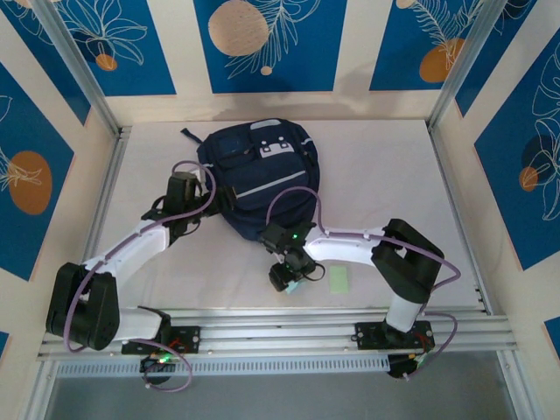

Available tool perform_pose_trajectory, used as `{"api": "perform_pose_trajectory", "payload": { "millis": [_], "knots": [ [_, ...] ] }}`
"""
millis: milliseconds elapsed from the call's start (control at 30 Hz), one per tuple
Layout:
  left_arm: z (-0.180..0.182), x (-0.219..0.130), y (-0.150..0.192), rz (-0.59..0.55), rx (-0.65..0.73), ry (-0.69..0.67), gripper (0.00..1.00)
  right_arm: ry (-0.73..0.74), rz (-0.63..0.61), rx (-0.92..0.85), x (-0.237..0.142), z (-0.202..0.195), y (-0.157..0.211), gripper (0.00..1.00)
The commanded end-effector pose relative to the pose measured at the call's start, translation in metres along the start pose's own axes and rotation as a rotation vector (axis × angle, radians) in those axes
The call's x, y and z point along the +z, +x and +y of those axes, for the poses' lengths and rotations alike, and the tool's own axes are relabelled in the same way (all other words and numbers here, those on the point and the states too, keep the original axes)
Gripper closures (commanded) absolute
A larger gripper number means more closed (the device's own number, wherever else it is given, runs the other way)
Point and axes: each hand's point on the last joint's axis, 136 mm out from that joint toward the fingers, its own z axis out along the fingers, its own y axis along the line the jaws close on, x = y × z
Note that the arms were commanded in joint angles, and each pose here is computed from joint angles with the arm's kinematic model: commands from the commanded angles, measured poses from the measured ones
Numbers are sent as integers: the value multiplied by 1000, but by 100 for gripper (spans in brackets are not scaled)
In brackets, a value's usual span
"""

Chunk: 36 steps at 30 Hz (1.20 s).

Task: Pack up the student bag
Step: Pick up the loose stationery from the bottom-center of the table, then open the student bag at the center of the table.

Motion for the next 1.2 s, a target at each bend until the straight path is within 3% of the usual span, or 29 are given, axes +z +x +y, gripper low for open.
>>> {"api": "perform_pose_trajectory", "payload": {
  "millis": [0, 300, 433, 667, 800, 933, 1000, 1167],
  "knots": [
    [-25, -6, -10, 1, 120, 40, 4, -15, -25, 53, -15, -11, -5, 33],
    [-83, 13, 2, 89, 579, 38, 8, -119, -175, 335, -82, -82, -28, 32],
    [-105, 32, 14, 137, 719, 65, 15, -109, -258, 485, -107, -132, -39, 32],
    [-122, 72, 35, 207, 894, 59, 14, -176, -421, 708, -142, -193, -59, 32],
    [-116, 95, 39, 241, 940, 14, 16, -258, -505, 763, -159, -204, -66, 32],
    [-109, 109, 40, 275, 963, -29, 25, -257, -535, 765, -166, -206, -64, 35],
    [-108, 114, 39, 274, 965, -34, 35, -258, -540, 764, -166, -205, -62, 39],
    [-121, 110, 36, 296, 922, 35, 100, -264, -554, 764, -170, -204, -59, 48]
  ]
}}
